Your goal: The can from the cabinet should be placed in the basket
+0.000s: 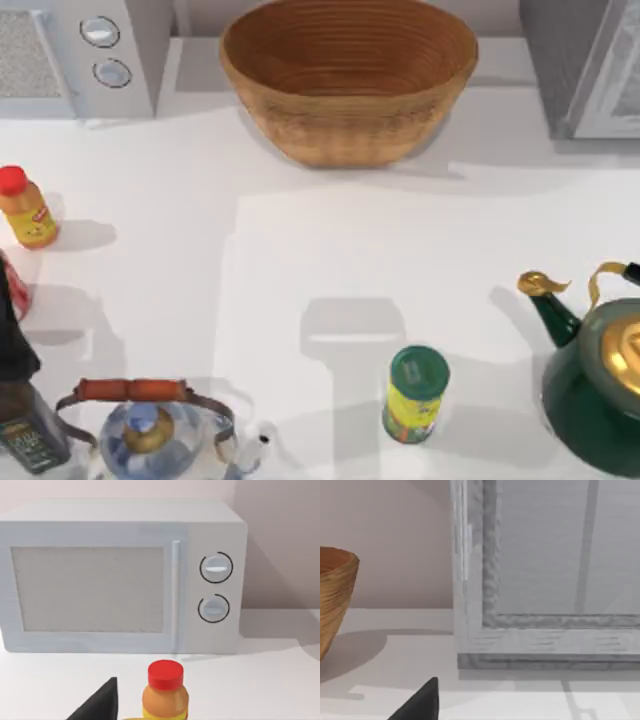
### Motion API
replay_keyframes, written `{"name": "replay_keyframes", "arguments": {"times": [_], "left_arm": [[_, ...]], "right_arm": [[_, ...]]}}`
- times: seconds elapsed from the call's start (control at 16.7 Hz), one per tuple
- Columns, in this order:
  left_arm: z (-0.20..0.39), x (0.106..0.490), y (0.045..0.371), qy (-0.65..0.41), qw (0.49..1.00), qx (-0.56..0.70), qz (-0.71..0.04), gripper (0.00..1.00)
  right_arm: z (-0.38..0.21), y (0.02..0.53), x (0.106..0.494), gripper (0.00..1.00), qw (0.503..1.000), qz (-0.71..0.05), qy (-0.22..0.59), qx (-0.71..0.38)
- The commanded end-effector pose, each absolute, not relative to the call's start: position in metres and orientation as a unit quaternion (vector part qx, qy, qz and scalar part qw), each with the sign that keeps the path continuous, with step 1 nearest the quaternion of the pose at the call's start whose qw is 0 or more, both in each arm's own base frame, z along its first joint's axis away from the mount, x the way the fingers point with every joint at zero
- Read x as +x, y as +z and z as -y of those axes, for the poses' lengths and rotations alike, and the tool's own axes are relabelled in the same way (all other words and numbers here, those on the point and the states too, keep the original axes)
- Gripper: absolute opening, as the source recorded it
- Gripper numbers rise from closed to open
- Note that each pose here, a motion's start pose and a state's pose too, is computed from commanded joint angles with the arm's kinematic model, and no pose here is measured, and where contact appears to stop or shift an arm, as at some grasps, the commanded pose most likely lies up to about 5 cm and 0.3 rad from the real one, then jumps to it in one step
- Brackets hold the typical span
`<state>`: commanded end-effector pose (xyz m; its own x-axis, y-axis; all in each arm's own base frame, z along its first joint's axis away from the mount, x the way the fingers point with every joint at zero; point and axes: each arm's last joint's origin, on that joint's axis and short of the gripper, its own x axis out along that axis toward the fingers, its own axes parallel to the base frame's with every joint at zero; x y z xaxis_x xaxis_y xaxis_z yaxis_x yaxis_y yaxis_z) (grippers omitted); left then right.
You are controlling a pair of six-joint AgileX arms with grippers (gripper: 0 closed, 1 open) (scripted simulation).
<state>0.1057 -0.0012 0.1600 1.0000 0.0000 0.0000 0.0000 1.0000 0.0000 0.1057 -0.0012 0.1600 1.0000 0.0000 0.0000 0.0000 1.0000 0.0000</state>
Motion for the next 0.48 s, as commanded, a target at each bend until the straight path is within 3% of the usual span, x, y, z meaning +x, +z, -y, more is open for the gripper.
{"name": "replay_keyframes", "arguments": {"times": [0.24, 0.48], "left_arm": [[0.001, 0.106, 0.160, 0.000, 1.000, 0.000, 0.000, 1.00], [0.001, 0.106, 0.160, 0.000, 1.000, 0.000, 0.000, 1.00]], "right_arm": [[0.001, 0.169, 0.105, 1.00, 1.000, 0.005, -0.004, 0.000], [0.001, 0.212, 0.104, 1.00, 1.000, 0.013, -0.014, 0.000]]}}
